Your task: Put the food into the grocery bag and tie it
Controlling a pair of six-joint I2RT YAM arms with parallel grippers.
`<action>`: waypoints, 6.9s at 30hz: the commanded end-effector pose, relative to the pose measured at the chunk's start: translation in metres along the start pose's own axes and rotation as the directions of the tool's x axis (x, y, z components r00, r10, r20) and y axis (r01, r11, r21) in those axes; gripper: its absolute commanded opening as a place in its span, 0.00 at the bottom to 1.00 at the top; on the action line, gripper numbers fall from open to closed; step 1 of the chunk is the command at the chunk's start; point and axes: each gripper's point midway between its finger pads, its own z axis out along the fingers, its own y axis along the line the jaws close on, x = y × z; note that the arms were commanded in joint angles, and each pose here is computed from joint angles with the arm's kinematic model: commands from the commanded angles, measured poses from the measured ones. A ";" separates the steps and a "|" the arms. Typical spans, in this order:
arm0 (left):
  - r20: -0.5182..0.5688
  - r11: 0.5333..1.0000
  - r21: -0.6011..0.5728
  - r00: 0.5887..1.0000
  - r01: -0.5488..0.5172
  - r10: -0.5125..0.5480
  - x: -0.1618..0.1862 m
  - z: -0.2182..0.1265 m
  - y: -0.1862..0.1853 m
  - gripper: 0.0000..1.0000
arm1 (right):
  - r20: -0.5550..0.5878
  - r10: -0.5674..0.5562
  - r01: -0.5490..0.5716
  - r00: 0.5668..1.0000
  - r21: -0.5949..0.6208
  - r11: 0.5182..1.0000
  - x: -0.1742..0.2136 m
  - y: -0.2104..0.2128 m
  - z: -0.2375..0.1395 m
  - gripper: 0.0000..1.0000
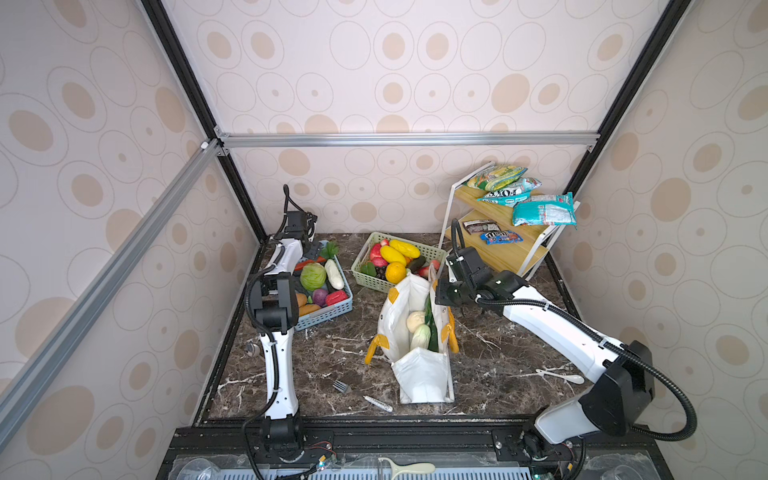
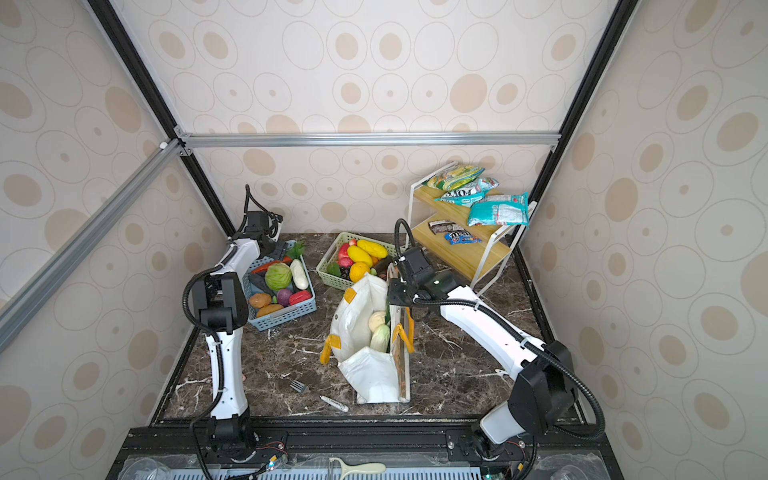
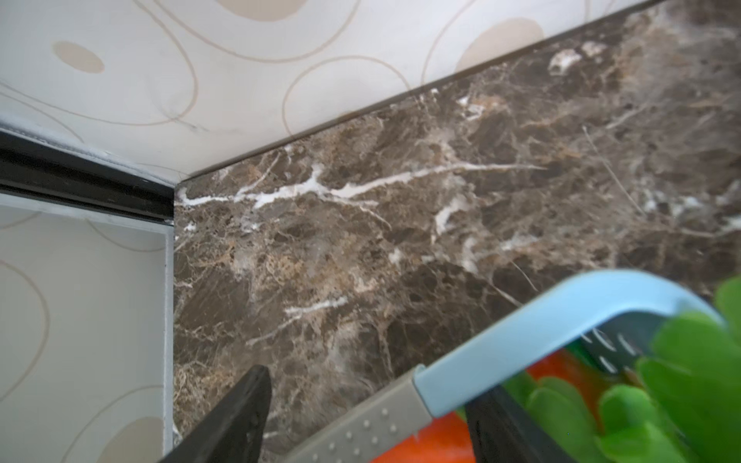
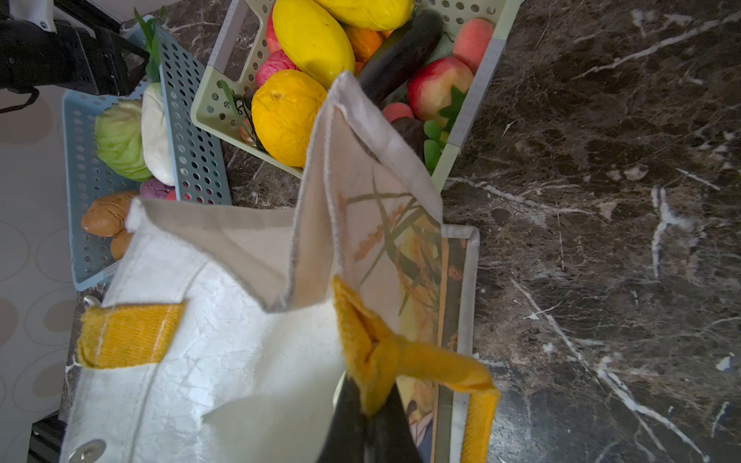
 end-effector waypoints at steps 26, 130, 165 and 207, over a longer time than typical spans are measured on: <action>-0.185 0.938 -0.092 0.920 0.335 -0.346 0.108 -0.061 0.024 0.40 | -0.022 -0.062 0.061 0.998 -0.064 0.996 0.007 0.012 -0.007 0.00; -0.294 0.828 -0.116 0.778 0.548 -0.556 0.160 -0.043 -0.031 0.27 | 0.059 -0.011 0.016 0.998 -0.095 0.995 0.003 0.010 -0.019 0.00; -0.157 0.825 0.096 0.827 0.557 -0.540 0.064 -0.119 -0.077 0.75 | 0.097 -0.019 0.027 0.995 -0.078 0.997 0.009 -0.001 -0.018 0.00; -0.112 0.803 0.270 0.846 0.531 -0.521 0.070 -0.216 -0.115 0.66 | 0.122 -0.022 0.031 0.992 -0.078 0.996 0.005 -0.002 -0.020 0.00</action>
